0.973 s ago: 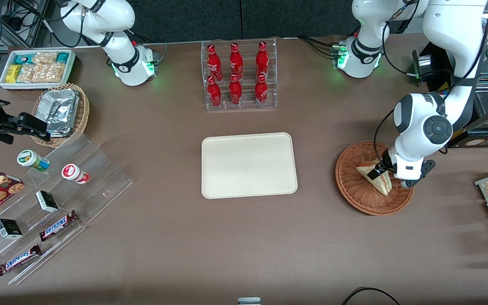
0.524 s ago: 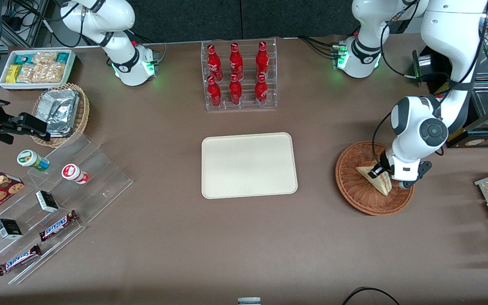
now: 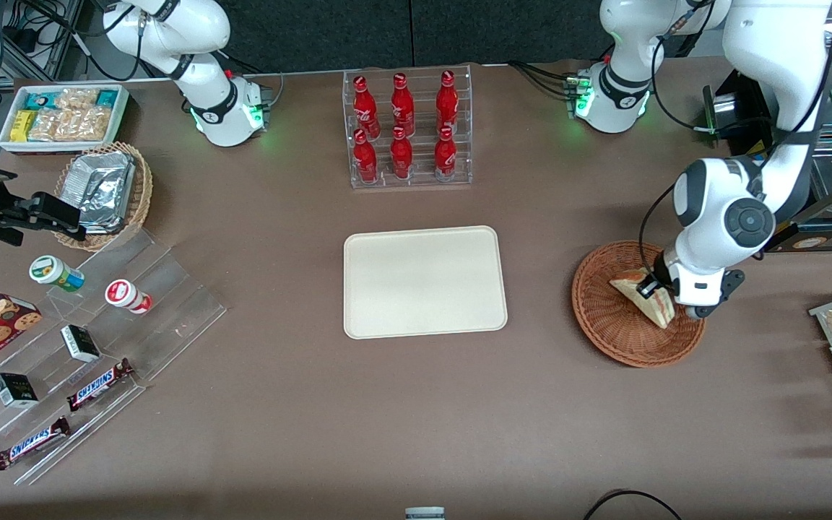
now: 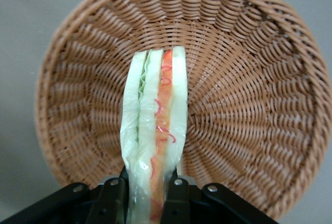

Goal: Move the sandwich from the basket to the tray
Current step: 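Lift the sandwich with the left gripper and carry it over the cream tray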

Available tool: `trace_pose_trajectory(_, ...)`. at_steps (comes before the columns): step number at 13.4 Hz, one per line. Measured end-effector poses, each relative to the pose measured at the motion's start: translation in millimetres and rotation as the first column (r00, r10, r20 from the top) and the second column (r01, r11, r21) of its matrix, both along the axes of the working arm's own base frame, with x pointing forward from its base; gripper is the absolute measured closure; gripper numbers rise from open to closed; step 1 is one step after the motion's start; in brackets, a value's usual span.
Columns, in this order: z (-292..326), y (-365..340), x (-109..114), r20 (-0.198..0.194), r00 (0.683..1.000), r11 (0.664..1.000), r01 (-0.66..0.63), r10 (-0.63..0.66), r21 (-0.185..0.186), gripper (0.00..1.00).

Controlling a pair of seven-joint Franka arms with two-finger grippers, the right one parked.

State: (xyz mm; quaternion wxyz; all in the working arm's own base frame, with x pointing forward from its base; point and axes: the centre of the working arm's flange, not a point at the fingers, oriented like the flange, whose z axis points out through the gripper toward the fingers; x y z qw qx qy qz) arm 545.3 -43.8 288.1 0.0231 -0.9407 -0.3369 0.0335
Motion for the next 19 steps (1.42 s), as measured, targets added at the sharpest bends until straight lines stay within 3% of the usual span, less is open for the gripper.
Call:
trace_pose_trajectory(3,40.9,-32.4,-1.7,0.0,0.998,0.998,0.061,-0.061,0.003,0.85)
trace_pose_trajectory(9,86.0,-150.8,-13.0,0.006,0.964,0.964,0.266,-0.266,-0.002,0.85)
trace_pose_trajectory(19,50.2,-326.5,-34.9,0.001,0.84,0.839,0.543,-0.543,-0.05,0.85)
